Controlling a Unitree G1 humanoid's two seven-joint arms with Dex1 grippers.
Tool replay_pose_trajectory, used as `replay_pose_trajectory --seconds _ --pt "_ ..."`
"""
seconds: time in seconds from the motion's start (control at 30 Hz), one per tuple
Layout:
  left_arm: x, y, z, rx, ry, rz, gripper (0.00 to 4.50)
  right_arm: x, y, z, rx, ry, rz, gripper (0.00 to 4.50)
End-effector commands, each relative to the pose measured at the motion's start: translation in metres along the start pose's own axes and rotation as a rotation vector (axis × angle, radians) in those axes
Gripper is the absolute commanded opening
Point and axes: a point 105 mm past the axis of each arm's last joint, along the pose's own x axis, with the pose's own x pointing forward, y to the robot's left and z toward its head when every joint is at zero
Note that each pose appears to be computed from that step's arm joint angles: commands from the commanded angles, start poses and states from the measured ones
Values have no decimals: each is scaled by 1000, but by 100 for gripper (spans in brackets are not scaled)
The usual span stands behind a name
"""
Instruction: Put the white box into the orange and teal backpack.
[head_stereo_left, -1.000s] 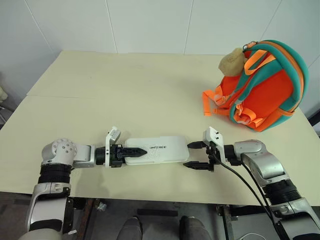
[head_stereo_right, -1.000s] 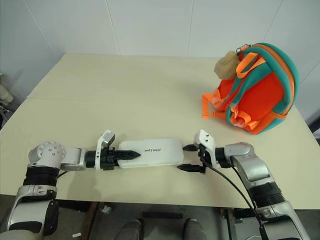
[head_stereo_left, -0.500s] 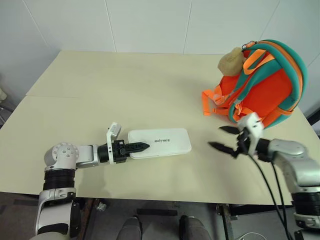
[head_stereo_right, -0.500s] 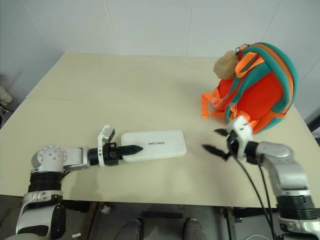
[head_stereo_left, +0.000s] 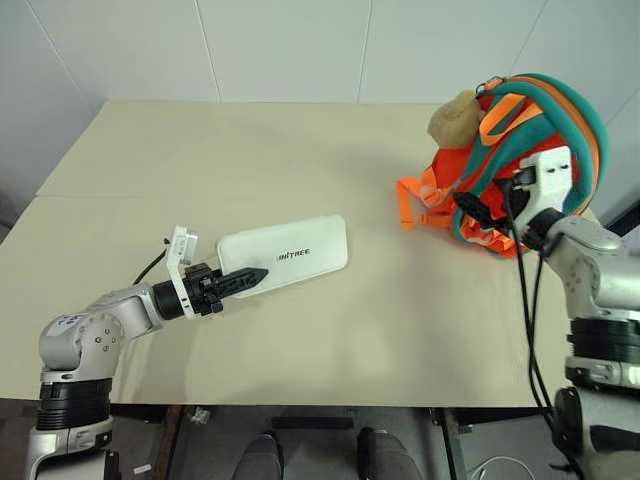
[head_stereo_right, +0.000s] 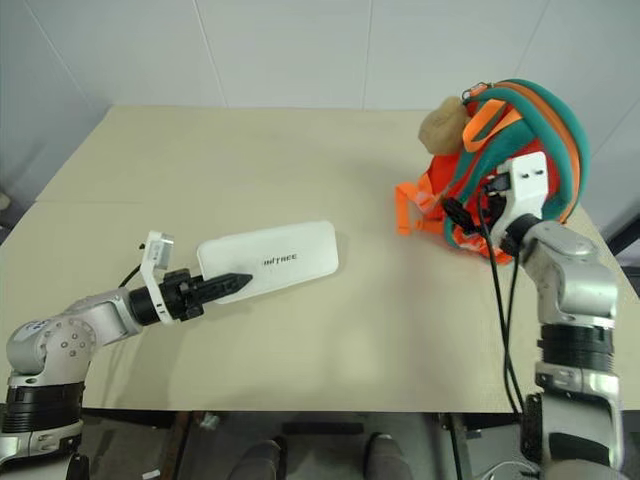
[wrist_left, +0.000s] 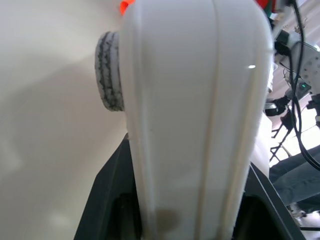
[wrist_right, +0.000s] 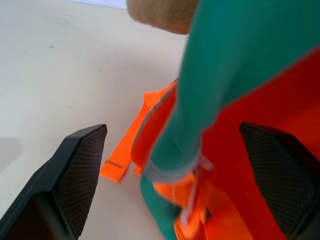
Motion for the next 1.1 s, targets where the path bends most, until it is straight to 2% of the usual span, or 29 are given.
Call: replay_pose_trajectory --seconds 0.03,0.27,0.37,0.53,0.7,0.73,0.77,0.83,0.9,1.07,1.1 --pt "-10 -13 14 79 -43 1 138 14 0 11 -3 -70 -51 450" --pt "-22 -20 17 83 -71 17 138 44 12 13 22 -191 -95 450" --pt "-24 -18 23 102 -84 42 138 51 9 18 -23 -274 -162 391" --pt "-26 -17 25 107 -93 54 138 57 29 36 53 -411 -68 212" --pt "-31 -14 24 107 -103 82 138 48 80 51 93 -527 291 56" --pt "-33 -13 23 106 -105 93 138 37 100 56 120 -546 455 32" --pt "-35 -11 23 105 -106 100 138 26 116 59 139 -557 583 21" --pt "-42 -11 27 124 -132 103 138 -6 152 58 168 -483 896 17" --pt "-46 -12 27 119 -131 97 138 -23 166 55 179 -405 1023 17" --pt "-58 -10 19 100 -100 108 138 -52 176 57 224 -268 1193 17" --pt "-64 -10 20 115 -105 118 138 -65 178 56 226 -220 1269 17"
